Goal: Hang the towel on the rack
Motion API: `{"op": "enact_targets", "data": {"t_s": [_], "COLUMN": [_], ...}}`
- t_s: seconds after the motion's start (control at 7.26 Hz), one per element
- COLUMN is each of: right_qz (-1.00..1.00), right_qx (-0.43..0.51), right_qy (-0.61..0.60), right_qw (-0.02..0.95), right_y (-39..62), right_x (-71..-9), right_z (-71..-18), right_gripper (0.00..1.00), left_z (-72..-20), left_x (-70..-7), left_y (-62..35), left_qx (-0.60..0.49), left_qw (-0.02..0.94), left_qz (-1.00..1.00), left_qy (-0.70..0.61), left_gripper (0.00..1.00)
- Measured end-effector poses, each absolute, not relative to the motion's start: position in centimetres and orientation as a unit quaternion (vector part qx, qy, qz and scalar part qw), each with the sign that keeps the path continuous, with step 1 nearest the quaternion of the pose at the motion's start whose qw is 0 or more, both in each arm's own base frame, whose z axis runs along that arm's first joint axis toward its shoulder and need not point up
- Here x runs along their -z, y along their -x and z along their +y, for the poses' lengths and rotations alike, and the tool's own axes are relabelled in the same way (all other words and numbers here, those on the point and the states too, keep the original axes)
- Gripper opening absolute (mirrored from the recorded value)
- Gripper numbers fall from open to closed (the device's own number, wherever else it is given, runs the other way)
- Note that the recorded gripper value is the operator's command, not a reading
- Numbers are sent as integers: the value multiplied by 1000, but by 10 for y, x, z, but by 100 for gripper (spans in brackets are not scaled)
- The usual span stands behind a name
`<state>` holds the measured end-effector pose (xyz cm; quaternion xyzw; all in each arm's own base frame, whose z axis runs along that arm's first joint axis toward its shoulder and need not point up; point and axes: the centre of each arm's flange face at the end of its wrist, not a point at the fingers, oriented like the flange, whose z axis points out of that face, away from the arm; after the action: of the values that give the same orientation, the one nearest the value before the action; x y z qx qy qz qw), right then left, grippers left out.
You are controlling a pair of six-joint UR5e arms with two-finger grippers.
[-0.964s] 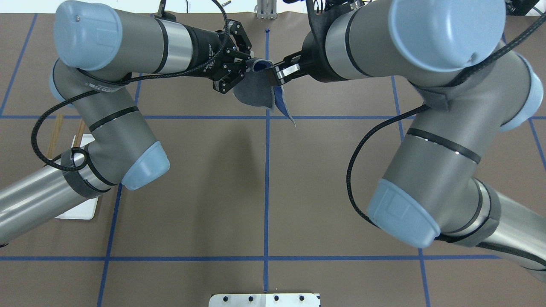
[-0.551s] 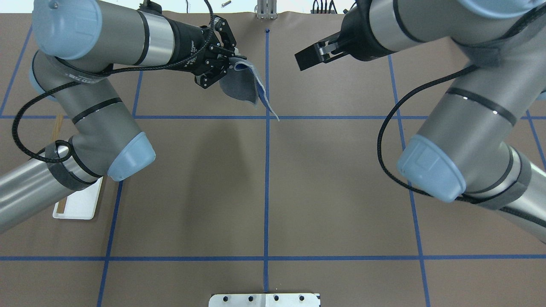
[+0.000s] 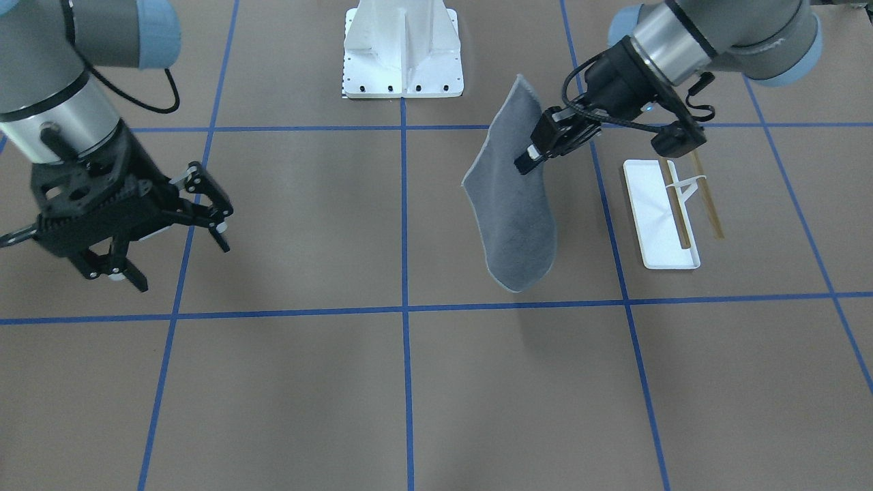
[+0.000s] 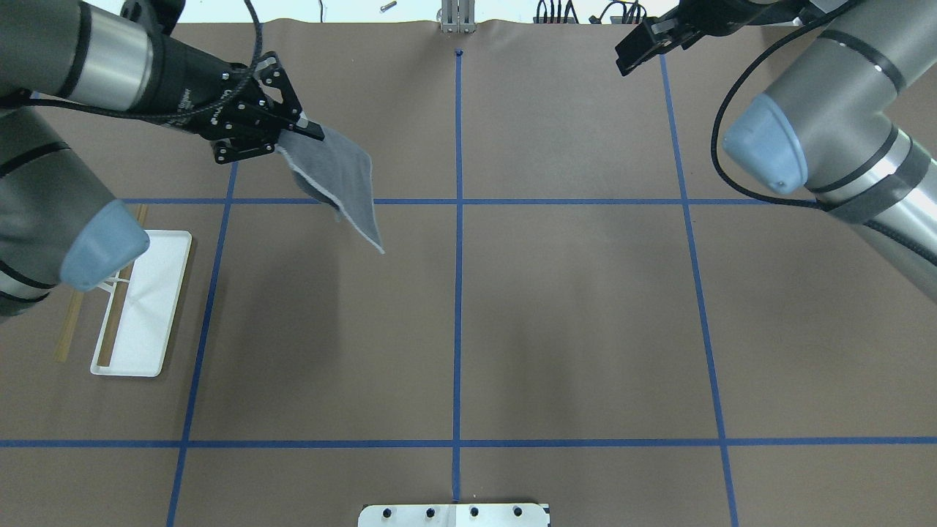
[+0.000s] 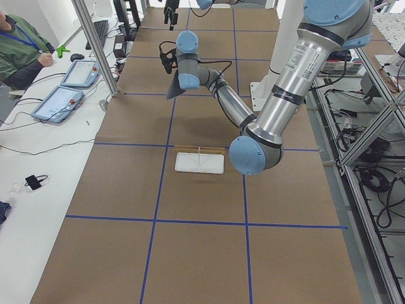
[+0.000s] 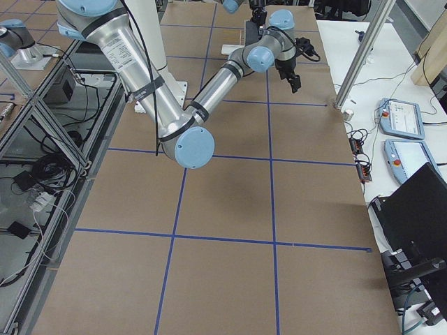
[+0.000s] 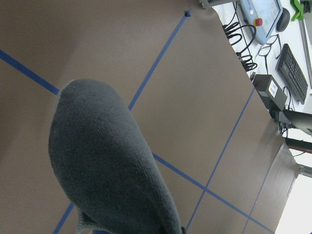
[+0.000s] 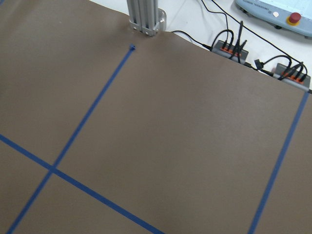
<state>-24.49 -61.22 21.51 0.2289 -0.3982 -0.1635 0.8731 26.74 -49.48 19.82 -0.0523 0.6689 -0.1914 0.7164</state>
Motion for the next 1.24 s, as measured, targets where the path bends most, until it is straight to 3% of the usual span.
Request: {"op": "enact_targets", "data": {"t_s": [0.41,1.1,1.24], "right_qz": [-382,-286,-284], "right_qx": [165,236,241], "right_qy": [-161,-119,-111], "right_qw": [895,921,921], "right_y": [175,56,35], "right_x": [-338,-522,-545], "right_z": [-658,-635,-632], "right_gripper": [100,100,100], "left_z": [-492,-457,-452], "left_x": [-275,-427,-449], "left_y": [-206,-149,-145], "left_qx": [93,-18,-30], "left_qw": [758,809,815], "left_qz": [646,583,574], "left_qy": [-9,-73,-75], "left_gripper": [0,0,33]}}
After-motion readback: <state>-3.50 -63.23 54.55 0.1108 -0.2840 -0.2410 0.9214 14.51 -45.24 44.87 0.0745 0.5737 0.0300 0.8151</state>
